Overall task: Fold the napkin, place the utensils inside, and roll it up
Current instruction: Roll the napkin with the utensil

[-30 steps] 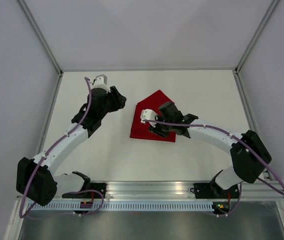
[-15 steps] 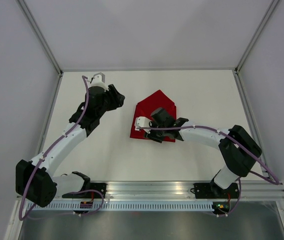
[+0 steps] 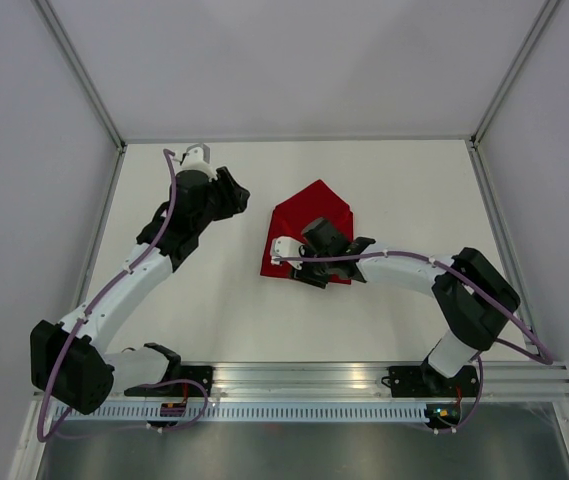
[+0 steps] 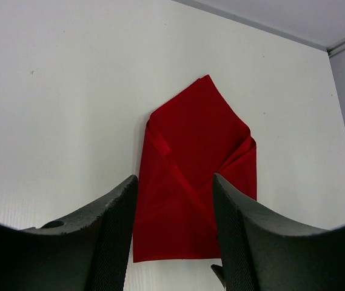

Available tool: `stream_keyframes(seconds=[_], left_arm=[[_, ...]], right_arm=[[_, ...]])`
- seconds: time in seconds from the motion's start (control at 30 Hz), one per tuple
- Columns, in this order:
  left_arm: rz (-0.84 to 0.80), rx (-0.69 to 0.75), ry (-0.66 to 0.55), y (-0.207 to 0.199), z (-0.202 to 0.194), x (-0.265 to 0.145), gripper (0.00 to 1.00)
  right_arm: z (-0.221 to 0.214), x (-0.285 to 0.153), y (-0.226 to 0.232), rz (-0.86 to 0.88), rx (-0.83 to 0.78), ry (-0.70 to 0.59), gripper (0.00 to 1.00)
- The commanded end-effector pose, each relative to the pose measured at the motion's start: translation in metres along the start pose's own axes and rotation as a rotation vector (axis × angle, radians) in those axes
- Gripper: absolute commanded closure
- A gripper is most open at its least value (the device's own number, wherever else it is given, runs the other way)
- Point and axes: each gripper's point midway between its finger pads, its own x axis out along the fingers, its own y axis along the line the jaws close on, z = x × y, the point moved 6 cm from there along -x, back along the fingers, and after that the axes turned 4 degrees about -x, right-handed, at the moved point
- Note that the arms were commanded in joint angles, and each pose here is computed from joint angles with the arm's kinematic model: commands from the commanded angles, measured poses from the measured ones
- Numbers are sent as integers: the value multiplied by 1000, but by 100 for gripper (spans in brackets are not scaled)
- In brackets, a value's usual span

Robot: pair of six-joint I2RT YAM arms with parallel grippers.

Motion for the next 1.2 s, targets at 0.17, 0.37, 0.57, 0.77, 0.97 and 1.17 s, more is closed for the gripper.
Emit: stream_keyframes(seconds=[0.17, 0.37, 0.57, 0.77, 0.97, 1.17], left_arm=[[-27, 38, -18, -8, 16, -4, 42], [-19, 45, -9, -7, 15, -2, 42], [-22, 60, 19, -2, 5, 1, 42], [-31, 76, 39, 5, -9, 2, 42], [-48, 100, 78, 11, -22, 3, 41], [-67, 124, 98, 21, -40, 1, 40]], right_arm=[[-8, 16, 1, 6, -48, 21, 45], [-17, 21, 0, -7, -67, 41, 44], [-27, 25, -9, 15, -37, 47, 42], [-32, 24, -12, 49, -46, 37, 41], [-37, 25, -3, 143, -59, 52, 42], [-48, 29, 1, 193, -47, 79, 45]])
